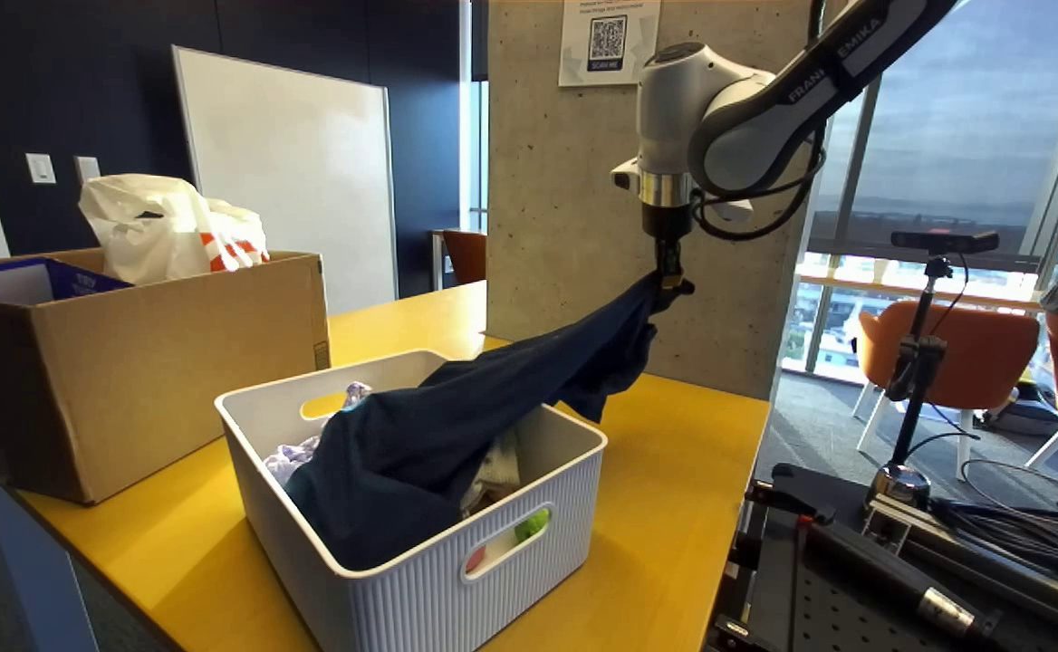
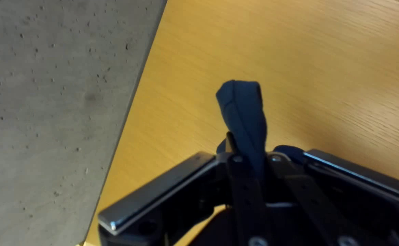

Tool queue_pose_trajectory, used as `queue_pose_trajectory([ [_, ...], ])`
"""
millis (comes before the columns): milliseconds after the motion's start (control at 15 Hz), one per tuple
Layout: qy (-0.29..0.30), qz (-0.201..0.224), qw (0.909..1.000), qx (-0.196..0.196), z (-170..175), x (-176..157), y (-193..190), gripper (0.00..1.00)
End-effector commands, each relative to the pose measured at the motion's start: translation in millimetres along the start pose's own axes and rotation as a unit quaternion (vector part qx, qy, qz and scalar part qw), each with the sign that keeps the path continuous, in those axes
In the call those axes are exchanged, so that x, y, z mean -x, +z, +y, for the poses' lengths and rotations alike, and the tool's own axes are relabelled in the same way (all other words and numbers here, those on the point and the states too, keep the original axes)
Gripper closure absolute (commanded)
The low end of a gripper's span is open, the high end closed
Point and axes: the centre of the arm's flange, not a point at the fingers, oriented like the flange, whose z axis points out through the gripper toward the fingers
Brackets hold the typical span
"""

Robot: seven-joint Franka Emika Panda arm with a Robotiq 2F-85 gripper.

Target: Fold the t-shirt then put it in the storage container.

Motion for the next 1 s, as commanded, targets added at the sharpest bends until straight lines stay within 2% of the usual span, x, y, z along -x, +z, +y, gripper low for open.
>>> queue_pose_trajectory([
  [0,0.058,-0.044,0.9973,0.004,33.6,25.4,24.0,0.99],
  [267,0.117,-0.105,0.9876,0.001,62.4,53.1,70.7,0.99],
  [667,0.177,-0.191,0.9655,0.0,88.8,81.1,146.9,0.99],
  [800,0.198,-0.21,0.9574,0.004,102.7,92.4,158.5,0.99],
  [933,0.222,-0.216,0.9507,0.023,119.2,97.2,154.1,0.99],
])
